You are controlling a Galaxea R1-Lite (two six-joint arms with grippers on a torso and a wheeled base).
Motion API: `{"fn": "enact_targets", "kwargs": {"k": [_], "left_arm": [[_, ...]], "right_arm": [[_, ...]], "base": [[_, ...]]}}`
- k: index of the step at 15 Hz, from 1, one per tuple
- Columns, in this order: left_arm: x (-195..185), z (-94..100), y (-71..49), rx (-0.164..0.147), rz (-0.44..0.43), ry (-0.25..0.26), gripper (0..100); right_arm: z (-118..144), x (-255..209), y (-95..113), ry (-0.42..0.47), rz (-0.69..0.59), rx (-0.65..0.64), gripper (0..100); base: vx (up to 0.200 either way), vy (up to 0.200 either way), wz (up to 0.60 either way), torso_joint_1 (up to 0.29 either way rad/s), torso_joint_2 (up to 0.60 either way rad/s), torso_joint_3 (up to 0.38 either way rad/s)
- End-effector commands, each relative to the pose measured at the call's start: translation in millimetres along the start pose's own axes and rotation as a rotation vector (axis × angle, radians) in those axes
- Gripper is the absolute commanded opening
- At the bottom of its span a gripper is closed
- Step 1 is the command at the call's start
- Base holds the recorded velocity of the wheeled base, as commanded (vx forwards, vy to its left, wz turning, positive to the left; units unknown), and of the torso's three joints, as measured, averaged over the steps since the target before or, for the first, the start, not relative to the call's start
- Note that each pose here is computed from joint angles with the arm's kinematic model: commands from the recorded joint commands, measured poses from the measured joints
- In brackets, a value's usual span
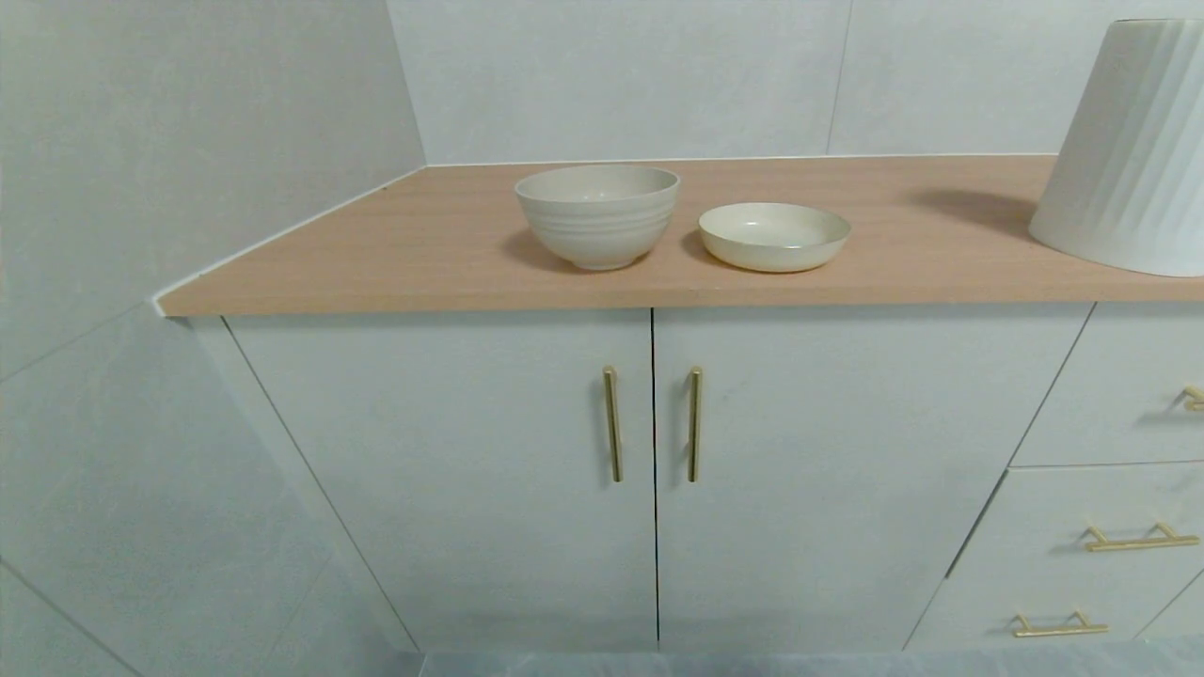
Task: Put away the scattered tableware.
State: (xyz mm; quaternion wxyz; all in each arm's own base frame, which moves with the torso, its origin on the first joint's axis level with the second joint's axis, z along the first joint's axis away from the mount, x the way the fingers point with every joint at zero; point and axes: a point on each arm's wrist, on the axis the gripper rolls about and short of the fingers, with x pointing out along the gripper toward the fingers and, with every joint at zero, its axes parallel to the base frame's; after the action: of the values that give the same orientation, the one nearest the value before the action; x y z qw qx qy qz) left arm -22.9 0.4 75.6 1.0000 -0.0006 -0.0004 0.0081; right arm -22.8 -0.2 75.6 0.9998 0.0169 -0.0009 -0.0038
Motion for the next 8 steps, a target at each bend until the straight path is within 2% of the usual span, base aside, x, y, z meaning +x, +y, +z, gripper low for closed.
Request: {"fn": "enact_targets", "kwargs": {"k": [1,6,7,8], "left_arm": [[0,-0.1,0.0,0.000,0.001,0.001,100],[0,-0.1,0.0,0.000,0.001,0.001,100],[0,-0.1,0.0,0.000,0.001,0.001,100],[0,-0.1,0.0,0.000,0.001,0.001,100]], "right_arm": [[0,0,0,0.000,0.000,0.000,100],[0,0,0,0.002,-0.003,-0.026,100],[3,0,0,-0.018,-0.004,-0.031,100],[23,-5,1,-0.127,0.017,-0.023,100]], "base": [[0.000,0.000,0.00,0.000,0.00,0.000],[0.000,0.000,0.00,0.000,0.00,0.000],[0.000,0.000,0.00,0.000,0.00,0.000],[0.000,0.000,0.00,0.000,0.00,0.000]]}}
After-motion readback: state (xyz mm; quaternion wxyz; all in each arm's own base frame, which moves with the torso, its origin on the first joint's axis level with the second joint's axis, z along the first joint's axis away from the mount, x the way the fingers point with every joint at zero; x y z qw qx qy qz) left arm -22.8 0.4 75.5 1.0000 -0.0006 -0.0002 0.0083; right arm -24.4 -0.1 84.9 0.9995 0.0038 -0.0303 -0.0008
